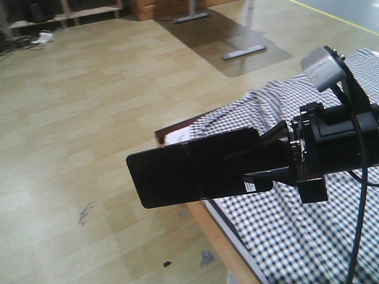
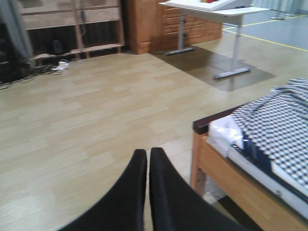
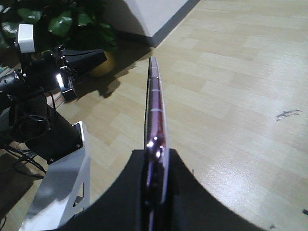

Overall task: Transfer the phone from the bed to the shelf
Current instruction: 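Hold the phone in the right gripper while the base turns away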

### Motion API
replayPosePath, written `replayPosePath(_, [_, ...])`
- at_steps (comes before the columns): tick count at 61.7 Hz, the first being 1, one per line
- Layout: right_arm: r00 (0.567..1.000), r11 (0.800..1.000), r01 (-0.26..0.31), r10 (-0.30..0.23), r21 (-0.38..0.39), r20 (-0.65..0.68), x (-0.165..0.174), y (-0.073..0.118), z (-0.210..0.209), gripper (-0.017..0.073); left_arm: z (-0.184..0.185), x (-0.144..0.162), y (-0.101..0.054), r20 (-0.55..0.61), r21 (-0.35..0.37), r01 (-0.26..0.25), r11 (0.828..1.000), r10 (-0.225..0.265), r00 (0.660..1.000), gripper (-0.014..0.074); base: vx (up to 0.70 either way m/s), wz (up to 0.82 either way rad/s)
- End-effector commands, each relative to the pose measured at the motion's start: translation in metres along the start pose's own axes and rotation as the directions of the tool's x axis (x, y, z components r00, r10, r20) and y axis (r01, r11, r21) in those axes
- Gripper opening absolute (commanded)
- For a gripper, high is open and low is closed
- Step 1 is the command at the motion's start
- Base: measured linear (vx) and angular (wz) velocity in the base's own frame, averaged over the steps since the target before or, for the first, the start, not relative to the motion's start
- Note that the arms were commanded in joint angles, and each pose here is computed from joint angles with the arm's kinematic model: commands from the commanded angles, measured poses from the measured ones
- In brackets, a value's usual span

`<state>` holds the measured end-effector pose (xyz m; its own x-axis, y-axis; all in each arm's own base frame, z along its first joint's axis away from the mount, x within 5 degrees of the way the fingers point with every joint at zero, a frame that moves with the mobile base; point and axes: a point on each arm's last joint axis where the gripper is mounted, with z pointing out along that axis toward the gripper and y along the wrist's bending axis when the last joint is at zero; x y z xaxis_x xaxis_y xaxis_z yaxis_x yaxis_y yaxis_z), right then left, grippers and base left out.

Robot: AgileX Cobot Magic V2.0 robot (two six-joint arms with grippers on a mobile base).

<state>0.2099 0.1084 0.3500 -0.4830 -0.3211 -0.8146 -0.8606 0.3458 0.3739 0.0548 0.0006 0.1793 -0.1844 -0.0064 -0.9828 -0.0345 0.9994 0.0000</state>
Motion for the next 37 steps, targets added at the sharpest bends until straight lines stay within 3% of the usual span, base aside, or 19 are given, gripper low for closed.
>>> replayPosePath(1, [0.997,0.996,0.023,-0.016,-0.09,0.073,-0.0123,0.0181,-0.0077,-0.0001,-0.0003,-0.0059,0.0005,0.074,-0.002,0.012,1.0,-0.012,0.997,0.0001,0.05,0.52])
replayPosePath(37, [0.997,0.996,0.023,-0.016,-0.09,0.073,-0.0123,0.0181,-0.0077,-0.0001,-0.0003,-0.0059,0.0005,0.074,-0.002,0.012,1.0,-0.012,0.997,0.0001,0.1,0.51])
